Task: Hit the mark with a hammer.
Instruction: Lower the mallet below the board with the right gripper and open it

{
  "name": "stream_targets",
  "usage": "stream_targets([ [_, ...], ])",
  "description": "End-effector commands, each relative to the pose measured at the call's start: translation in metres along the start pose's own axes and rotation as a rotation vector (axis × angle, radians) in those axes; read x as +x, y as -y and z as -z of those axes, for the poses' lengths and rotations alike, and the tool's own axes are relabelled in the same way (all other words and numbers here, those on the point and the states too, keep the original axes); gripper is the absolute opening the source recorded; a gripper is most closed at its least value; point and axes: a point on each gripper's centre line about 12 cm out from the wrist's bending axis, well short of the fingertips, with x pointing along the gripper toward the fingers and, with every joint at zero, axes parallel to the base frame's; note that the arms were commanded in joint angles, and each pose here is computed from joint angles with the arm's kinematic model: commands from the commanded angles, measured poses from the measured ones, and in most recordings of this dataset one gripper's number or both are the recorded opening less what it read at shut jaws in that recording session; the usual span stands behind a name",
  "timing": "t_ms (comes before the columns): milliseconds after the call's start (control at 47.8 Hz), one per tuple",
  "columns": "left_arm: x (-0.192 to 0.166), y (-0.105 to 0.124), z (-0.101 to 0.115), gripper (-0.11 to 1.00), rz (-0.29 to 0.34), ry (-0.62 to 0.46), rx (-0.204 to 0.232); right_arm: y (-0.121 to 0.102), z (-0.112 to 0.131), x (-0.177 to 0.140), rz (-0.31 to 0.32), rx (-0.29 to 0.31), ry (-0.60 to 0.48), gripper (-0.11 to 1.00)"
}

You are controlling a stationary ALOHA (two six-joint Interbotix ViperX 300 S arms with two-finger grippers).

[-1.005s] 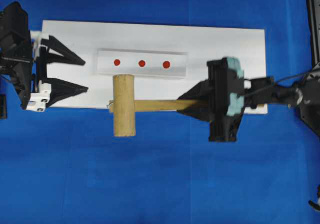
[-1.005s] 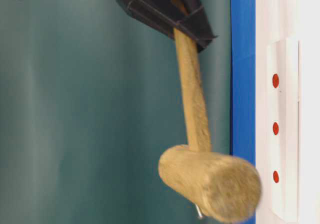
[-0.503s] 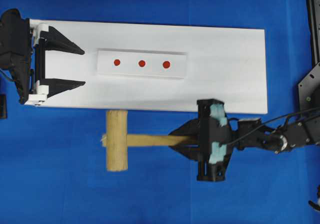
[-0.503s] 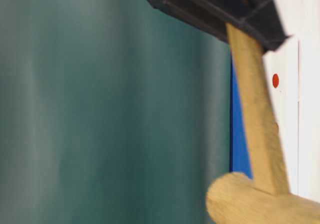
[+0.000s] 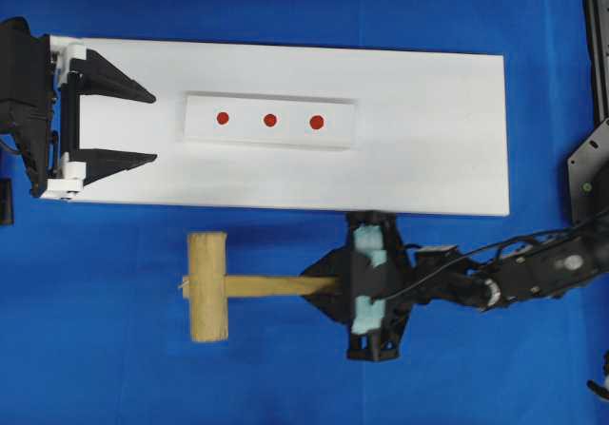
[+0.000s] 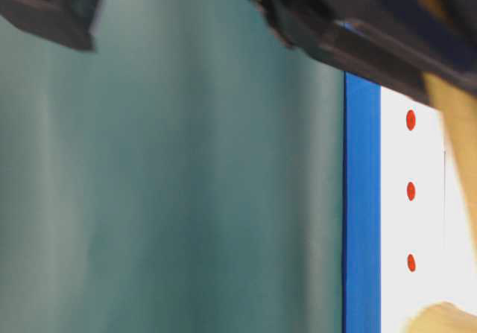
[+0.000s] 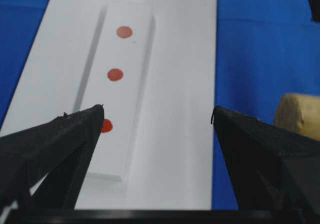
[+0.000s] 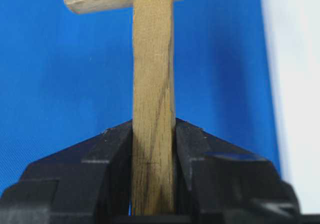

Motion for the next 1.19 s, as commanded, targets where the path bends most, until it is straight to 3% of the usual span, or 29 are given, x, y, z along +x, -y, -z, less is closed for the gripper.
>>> stream_targets([
  [0, -0.002, -0.001, -0.006, 0.87, -0.003, 0.026, -0.001, -0.007, -0.012, 0.004, -0.014, 0.01, 0.025, 0.08],
  [419, -0.002, -0.001, -0.003, 0.87, -0.003, 0.018, -0.004, -0.003, 0.013, 0.042, 0.02, 0.009, -0.062, 0.08],
  [1173, -0.002, -0.001, -0.003, 0.87, -0.003, 0.028, -0.007, 0.005, 0.039, 0.057, 0.007, 0.0, -0.149, 0.08],
])
